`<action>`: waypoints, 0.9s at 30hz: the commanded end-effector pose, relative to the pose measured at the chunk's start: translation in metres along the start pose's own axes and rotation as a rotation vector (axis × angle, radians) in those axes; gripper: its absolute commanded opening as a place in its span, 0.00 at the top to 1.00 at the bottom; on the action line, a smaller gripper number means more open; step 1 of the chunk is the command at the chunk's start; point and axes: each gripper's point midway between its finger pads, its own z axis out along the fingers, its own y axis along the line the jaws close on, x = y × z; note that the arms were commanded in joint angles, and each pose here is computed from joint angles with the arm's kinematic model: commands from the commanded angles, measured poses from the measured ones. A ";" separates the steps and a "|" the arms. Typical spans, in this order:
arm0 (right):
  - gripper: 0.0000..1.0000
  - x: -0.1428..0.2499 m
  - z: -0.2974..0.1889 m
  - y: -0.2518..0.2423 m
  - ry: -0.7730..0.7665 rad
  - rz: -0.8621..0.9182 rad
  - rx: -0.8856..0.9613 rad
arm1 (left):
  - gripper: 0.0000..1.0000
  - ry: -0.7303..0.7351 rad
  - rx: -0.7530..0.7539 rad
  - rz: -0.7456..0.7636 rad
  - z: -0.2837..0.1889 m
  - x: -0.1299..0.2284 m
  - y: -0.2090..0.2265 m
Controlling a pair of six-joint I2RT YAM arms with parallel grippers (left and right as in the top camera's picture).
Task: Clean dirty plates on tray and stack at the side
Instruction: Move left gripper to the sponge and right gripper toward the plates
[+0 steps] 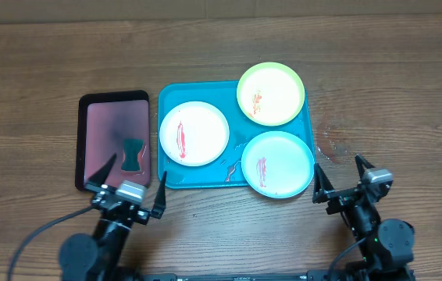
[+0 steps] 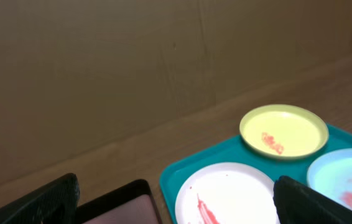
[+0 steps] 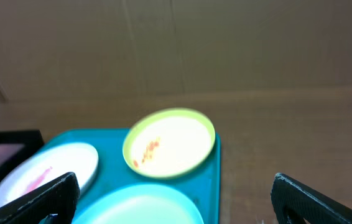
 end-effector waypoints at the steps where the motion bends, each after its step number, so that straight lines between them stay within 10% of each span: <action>1: 0.00 -0.049 -0.007 0.008 -0.075 -0.016 -0.009 | 0.00 0.037 0.033 -0.092 0.002 -0.044 0.006; 17: 0.00 -0.135 0.057 0.020 0.305 0.034 0.015 | 0.00 0.442 0.223 -0.233 0.056 -0.122 0.018; 27: 0.00 -0.116 0.122 0.051 0.526 0.125 -0.200 | 0.01 0.569 0.348 -0.356 0.087 -0.091 -0.002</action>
